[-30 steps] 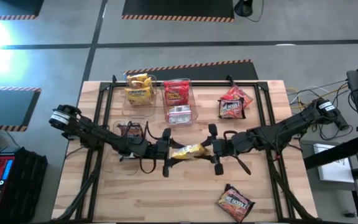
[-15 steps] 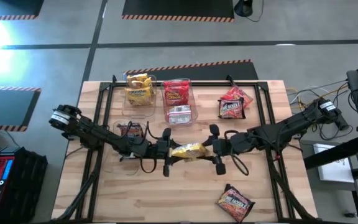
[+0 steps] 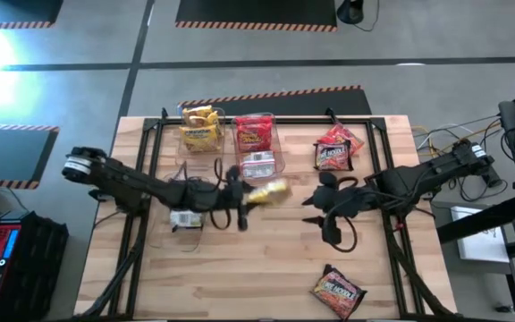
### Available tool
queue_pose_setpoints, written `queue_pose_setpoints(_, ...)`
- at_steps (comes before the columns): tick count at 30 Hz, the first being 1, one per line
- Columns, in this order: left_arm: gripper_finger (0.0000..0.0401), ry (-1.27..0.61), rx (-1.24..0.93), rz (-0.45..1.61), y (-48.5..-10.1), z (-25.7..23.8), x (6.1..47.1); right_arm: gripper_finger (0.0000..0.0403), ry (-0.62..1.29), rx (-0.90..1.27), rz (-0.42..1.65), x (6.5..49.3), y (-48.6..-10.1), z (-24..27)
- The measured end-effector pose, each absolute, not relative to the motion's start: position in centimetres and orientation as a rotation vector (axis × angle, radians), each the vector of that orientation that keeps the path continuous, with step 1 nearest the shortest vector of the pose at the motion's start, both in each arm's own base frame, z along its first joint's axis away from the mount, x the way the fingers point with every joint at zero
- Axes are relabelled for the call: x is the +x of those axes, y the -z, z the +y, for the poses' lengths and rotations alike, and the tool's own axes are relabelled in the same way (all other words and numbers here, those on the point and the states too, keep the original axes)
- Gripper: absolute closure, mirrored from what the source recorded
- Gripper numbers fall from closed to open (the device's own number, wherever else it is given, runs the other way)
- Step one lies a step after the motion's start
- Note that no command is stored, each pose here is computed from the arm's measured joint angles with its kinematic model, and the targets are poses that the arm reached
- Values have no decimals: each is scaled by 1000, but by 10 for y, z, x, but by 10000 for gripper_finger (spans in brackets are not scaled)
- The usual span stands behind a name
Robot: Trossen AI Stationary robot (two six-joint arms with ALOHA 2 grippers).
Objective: Sort Maruchan noodles
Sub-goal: Put the yellow noodle pack into the top left transparent bin
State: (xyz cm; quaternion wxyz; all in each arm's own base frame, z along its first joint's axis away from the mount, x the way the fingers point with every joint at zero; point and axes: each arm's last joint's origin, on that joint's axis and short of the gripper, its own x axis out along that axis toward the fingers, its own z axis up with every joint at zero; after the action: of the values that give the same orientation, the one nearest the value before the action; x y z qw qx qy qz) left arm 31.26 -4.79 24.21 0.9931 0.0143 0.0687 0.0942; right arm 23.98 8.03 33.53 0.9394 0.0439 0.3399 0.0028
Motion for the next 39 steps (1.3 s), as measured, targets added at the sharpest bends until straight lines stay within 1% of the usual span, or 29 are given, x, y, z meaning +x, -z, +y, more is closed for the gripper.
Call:
queue_pose_setpoints(5, 293, -290, 56, 242, -265, -19, 284, 195, 13, 112, 725, 238, -329, 80)
queue_pose_setpoints(10, 292, -454, 91, 440, -278, 14, 238, 195, 20, 102, 750, 239, -321, 80)
queue_pose_setpoints(14, 288, -579, 76, 548, -281, 41, 209, 195, 23, 95, 769, 239, -314, 80)
queue_pose_setpoints(20, 290, -734, 42, 706, -276, 79, 180, 195, 37, 108, 793, 239, -304, 80)
queue_pose_setpoints(25, 291, -745, -11, 888, -268, 97, 167, 195, 53, 129, 813, 237, -300, 79)
queue_pose_setpoints(29, 291, -691, 9, 1037, -266, 103, 165, 195, 53, 128, 812, 238, -300, 79)
queue_pose_setpoints(32, 290, -635, 20, 1127, -264, 107, 167, 195, 51, 123, 812, 238, -300, 79)
queue_pose_setpoints(35, 290, -576, -6, 1165, -260, 113, 173, 195, 51, 121, 812, 238, -300, 79)
queue_pose_setpoints(39, 289, -549, -10, 1242, -250, 125, 184, 195, 50, 121, 812, 238, -300, 79)
